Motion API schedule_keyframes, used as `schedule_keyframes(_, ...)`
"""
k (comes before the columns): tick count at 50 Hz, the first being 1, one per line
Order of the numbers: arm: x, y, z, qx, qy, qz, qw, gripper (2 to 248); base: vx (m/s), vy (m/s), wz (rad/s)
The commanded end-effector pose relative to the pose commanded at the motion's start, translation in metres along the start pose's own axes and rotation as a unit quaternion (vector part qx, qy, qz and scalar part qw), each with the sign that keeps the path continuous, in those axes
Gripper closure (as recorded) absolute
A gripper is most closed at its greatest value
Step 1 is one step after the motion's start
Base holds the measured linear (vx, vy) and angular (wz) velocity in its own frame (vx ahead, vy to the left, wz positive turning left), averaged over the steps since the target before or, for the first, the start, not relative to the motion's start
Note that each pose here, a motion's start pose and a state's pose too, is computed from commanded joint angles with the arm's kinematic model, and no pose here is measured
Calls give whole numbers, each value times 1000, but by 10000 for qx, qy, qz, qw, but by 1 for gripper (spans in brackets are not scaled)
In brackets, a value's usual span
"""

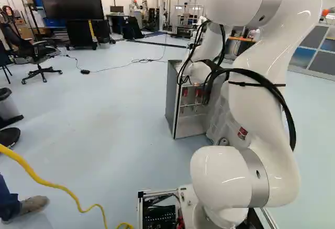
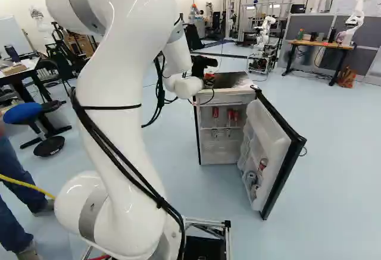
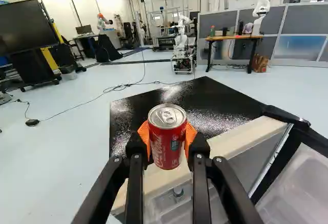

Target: Grab a drink from the fridge

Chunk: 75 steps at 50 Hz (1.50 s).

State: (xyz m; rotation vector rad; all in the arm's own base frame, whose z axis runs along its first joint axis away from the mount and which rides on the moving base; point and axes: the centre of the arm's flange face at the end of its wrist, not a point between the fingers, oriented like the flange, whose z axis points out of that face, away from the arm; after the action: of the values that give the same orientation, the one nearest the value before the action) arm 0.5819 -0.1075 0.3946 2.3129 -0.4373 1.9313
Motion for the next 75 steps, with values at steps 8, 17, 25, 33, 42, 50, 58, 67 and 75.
schedule_keyframes(8,-5,5,10,-44,-21,6,10000,161,0,0,0)
schedule_keyframes(17,-8,9,20,-84,-25,13,10000,161,0,0,0)
schedule_keyframes(25,-8,11,25,-98,-12,17,10000,161,0,0,0)
schedule_keyframes(33,-8,11,26,-100,-9,18,9999,161,0,0,0)
schedule_keyframes(42,-8,11,26,-100,-9,18,9999,161,0,0,0)
schedule_keyframes(50,-8,11,26,-100,-9,18,9999,161,0,0,0)
schedule_keyframes(58,-10,11,26,-102,-24,16,9999,161,0,0,0)
schedule_keyframes(67,-13,12,27,-106,-50,14,9999,161,0,0,0)
schedule_keyframes(75,-14,12,27,-106,-52,14,9999,134,0,0,0)
